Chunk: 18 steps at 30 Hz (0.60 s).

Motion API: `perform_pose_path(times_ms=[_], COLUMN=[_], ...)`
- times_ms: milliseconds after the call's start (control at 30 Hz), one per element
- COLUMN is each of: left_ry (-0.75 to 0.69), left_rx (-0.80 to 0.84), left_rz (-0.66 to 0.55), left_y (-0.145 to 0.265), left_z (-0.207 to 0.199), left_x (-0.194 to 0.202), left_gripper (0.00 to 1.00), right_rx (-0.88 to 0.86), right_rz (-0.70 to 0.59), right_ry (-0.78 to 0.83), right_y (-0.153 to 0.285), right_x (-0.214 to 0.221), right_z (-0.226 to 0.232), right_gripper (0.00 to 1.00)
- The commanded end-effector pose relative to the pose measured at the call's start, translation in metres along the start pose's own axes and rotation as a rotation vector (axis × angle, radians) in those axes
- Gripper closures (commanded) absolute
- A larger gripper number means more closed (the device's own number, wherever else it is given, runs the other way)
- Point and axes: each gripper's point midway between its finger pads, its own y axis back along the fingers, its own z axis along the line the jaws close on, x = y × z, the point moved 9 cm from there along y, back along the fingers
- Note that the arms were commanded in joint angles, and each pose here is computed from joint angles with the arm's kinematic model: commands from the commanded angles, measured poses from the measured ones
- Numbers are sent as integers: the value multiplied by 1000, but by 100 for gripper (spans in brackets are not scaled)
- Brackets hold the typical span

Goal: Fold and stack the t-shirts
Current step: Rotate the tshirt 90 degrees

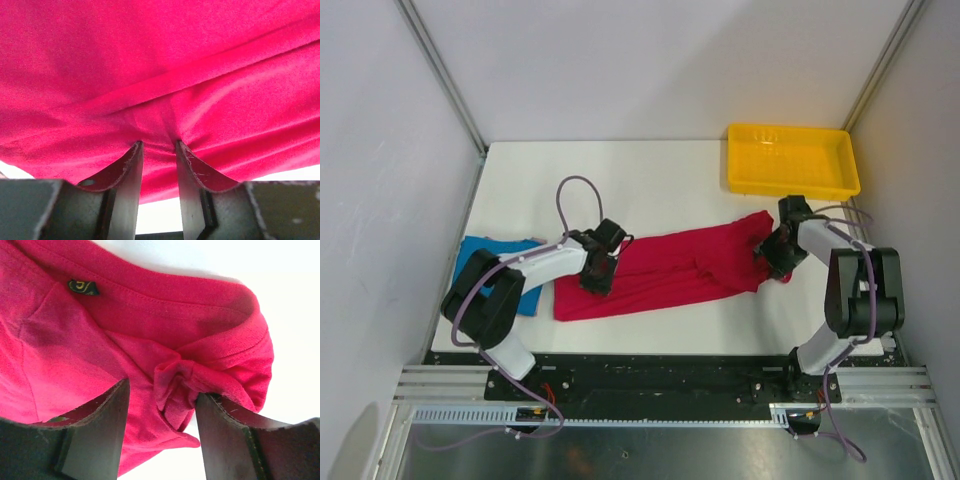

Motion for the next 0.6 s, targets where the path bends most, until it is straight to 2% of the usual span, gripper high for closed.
perform_pose_path(times_ms=[0,267,567], left_ry=[27,38,45], left_rx=[103,210,273], left_rz=[126,125,86], left_y=[6,21,35], left_z=[-15,-39,-49], left_x=[36,41,30], left_gripper=[62,63,63], right_rx=[-24,-58,-89], right_rz=[-113,-93,-50], right_ry=[94,276,568], right_y=[-24,-41,-55], right_x=[-13,-1,33], right_z=[42,120,214], right_gripper=[42,43,44])
